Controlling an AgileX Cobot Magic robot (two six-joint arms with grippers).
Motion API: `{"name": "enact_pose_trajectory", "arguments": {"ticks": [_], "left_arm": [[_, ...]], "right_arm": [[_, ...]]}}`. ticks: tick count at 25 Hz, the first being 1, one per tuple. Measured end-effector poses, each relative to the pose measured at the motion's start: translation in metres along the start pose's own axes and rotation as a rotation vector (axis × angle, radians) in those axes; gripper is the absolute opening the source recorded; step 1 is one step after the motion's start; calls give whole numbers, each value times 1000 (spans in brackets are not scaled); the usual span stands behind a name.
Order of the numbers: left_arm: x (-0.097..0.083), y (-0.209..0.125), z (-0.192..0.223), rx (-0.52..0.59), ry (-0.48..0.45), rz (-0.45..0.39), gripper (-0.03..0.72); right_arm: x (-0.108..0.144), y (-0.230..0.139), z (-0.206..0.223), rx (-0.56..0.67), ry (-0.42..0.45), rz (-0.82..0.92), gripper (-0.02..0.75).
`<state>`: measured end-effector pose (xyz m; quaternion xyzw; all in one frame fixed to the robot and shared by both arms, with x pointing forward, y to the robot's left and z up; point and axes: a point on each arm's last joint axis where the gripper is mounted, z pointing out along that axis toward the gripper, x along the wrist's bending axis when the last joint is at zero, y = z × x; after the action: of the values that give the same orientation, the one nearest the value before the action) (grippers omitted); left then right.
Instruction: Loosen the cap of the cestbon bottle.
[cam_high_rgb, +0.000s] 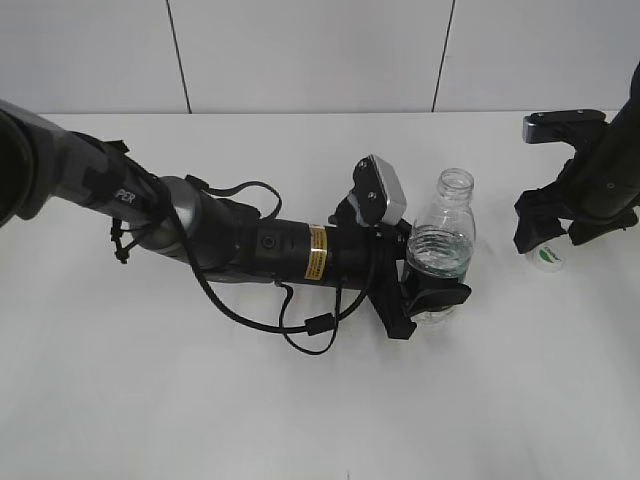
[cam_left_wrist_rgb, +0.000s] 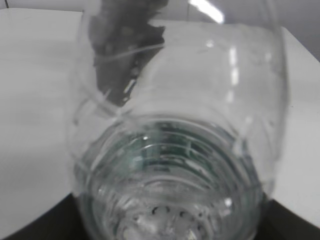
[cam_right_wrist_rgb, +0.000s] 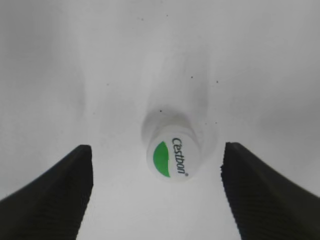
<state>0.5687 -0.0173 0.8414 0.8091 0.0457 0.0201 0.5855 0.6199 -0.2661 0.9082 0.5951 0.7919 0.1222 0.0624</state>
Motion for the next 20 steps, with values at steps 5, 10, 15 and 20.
{"name": "enact_pose_trajectory", "arguments": {"ticks": [5,10,15,20], "left_arm": [[0,0,0,0,0,0,409],[0,0,0,-1,-1,0,409],[0,0,0,-2,-2,1,409],[0,0,0,1,-6,4,449]], "right_arm": [[1,-1,-2,29,12,-2,594],[2,2,-10,67,33,-6,591],[4,4,-31,31,29,-13,590],[5,6,-43,6,24,-19,590]]}}
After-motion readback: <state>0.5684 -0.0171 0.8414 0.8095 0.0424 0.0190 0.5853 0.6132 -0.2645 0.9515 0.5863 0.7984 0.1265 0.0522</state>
